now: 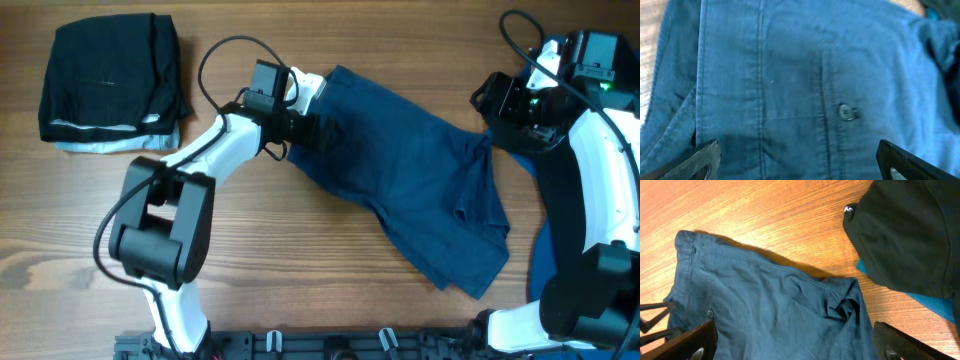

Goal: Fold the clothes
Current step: 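Grasp the shorts' left edge with the left gripper and pull left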

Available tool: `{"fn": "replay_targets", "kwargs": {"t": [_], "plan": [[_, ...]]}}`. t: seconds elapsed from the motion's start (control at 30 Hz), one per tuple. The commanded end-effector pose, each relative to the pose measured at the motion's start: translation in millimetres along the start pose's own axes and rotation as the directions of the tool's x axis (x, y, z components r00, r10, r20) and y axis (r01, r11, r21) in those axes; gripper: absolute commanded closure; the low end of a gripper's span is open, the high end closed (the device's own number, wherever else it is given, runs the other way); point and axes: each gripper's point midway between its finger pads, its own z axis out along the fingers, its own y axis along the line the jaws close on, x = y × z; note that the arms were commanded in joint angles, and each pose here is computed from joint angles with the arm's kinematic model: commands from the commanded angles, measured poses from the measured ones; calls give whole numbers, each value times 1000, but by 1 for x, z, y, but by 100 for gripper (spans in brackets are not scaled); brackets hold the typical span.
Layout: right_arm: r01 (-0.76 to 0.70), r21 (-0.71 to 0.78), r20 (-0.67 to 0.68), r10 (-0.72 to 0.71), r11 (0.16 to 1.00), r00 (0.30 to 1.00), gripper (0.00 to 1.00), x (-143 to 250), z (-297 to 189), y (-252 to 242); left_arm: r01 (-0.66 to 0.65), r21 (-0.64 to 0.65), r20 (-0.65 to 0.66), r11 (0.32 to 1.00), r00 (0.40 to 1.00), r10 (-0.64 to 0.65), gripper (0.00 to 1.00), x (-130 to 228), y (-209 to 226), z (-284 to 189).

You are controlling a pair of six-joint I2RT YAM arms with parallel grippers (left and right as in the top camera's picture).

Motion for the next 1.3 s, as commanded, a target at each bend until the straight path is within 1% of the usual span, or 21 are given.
{"fn": "replay_targets", "kwargs": {"t": [0.0,0.1,0.13,0.17,0.2,0.23,0.3,0.4,0.43,0.47,0.5,0.6,0.73,0.9,0.97,1.0,1.03,1.13,1.17,1.23,1.27], "plan": [[-8,1,26,8,1000,1000,0,-6,-5,1,4,-19,-32,1000,999,-5,0,9,8,11],[-8,1,26,8,1000,1000,0,-7,-5,1,9,-33,-42,999,999,-11,0,12,10,11],[-7,1,28,7,1000,1000,0,-7,-5,1,9,-33,-46,999,999,-10,11,13,10,11],[-7,1,28,7,1000,1000,0,-7,-5,1,2,-34,-53,999,999,-3,40,15,10,11],[-8,1,28,8,1000,1000,0,-7,-5,1,-2,-33,-59,999,998,0,53,16,10,11],[-8,1,28,7,1000,1000,0,-7,-5,1,-1,-34,-61,999,998,-2,57,17,10,11],[-7,1,28,7,1000,1000,0,-7,-5,1,1,-46,-67,999,998,-4,55,19,13,12],[-7,1,28,7,1000,1000,0,-7,-5,1,40,-190,-79,981,995,-56,54,25,35,15],[-7,1,28,7,1000,1000,0,-7,-5,1,53,-252,-88,966,993,-78,52,30,46,15],[-7,1,28,7,1000,1000,0,-7,-5,1,56,-268,-99,962,991,-85,51,34,49,14],[-7,1,28,7,1000,1000,0,-7,-5,1,59,-285,-109,957,990,-93,52,37,51,13],[-7,1,28,7,1000,1000,0,-7,-5,1,126,-414,-122,902,974,-192,57,52,70,4],[-8,1,28,7,1000,1000,0,-7,-5,1,200,-514,-149,834,937,-317,59,76,81,-8],[-8,1,28,7,1000,1000,0,-7,-5,1,302,-567,-174,766,865,-470,61,103,81,-20],[-7,1,28,7,1000,1000,0,-7,-5,1,305,-568,-191,764,855,-483,80,108,78,-24],[-7,1,28,7,1000,1000,0,-7,-5,1,307,-563,-178,767,862,-475,94,102,76,-27],[-7,1,28,7,1000,1000,0,-7,-5,1,310,-555,-157,772,872,-463,96,93,74,-31],[-7,1,28,7,1000,1000,0,-7,-5,1,320,-514,-57,796,913,-404,96,52,64,-45],[-8,1,28,7,1000,1000,0,-7,-5,1,314,-482,19,818,937,-349,96,23,58,-53],[-7,1,28,7,1000,1000,0,-7,-5,1,290,-453,86,843,956,-282,96,-2,55,-55],[-7,1,28,7,1000,1000,0,-7,-5,1,263,-444,110,857,965,-239,93,-12,55,-55]]}}
